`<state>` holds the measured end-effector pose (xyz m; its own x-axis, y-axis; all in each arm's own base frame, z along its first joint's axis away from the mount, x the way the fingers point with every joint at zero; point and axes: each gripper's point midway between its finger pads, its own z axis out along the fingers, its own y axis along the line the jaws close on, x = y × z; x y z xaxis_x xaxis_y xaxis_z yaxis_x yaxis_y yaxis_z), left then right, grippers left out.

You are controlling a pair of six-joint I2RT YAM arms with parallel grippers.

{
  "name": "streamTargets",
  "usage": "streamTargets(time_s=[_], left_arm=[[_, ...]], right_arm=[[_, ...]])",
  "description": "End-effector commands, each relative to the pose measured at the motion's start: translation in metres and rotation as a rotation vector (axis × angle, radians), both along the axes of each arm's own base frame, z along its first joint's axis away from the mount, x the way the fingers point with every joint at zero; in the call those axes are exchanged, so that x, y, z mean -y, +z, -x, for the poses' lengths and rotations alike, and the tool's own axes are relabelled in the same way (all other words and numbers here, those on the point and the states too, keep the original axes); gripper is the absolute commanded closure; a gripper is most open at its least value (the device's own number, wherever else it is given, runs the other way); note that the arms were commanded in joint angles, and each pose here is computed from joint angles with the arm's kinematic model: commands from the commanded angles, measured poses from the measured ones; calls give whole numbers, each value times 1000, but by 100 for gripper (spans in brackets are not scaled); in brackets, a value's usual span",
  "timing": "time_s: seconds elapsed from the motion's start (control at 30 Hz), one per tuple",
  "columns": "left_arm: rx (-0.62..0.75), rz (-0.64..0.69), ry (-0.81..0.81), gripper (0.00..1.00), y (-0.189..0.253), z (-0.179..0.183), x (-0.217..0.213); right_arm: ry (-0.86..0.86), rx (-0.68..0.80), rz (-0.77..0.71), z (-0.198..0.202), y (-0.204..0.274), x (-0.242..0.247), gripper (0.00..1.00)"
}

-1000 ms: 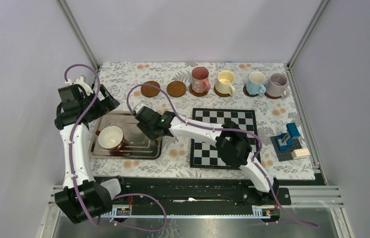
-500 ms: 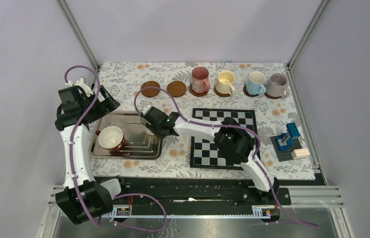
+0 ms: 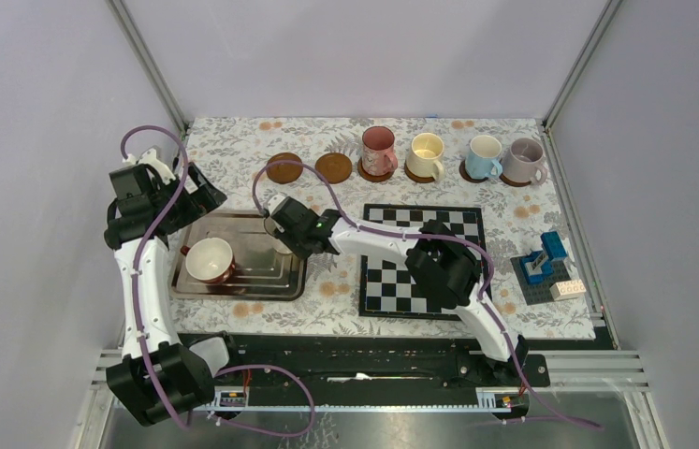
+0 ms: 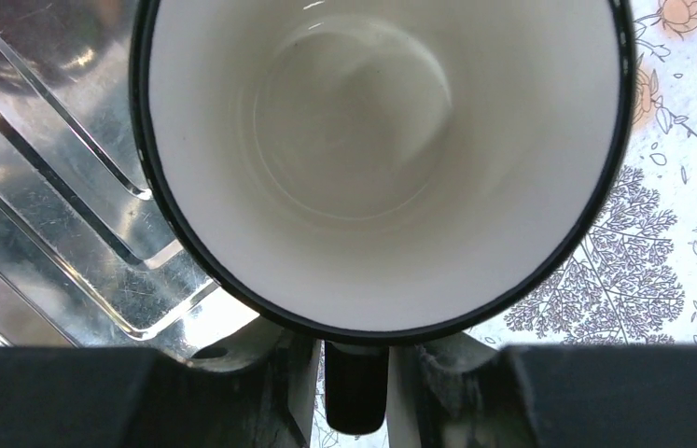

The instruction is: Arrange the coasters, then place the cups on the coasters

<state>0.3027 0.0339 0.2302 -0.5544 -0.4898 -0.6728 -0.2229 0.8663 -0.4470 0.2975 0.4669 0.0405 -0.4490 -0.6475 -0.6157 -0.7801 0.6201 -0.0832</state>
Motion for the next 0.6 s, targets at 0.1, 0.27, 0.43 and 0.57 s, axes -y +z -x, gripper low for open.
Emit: streamTargets(time_s=[0.1,0.27,0.43,0.57], left_arm=[[68,1,-5,1,13,-4,0],[65,6,-9,1,10,-4,1],[69,7,-11,1,11,-3,1],[66,10,-9,1,10,-4,1]], right_arm=[[-1,82,-143,-15,64,-11,67],[1,84,-157,-16,69,-12,91],[-4,90,-184,-22,83,-10,100],[-20,108,-248,-32,109,-5,100]])
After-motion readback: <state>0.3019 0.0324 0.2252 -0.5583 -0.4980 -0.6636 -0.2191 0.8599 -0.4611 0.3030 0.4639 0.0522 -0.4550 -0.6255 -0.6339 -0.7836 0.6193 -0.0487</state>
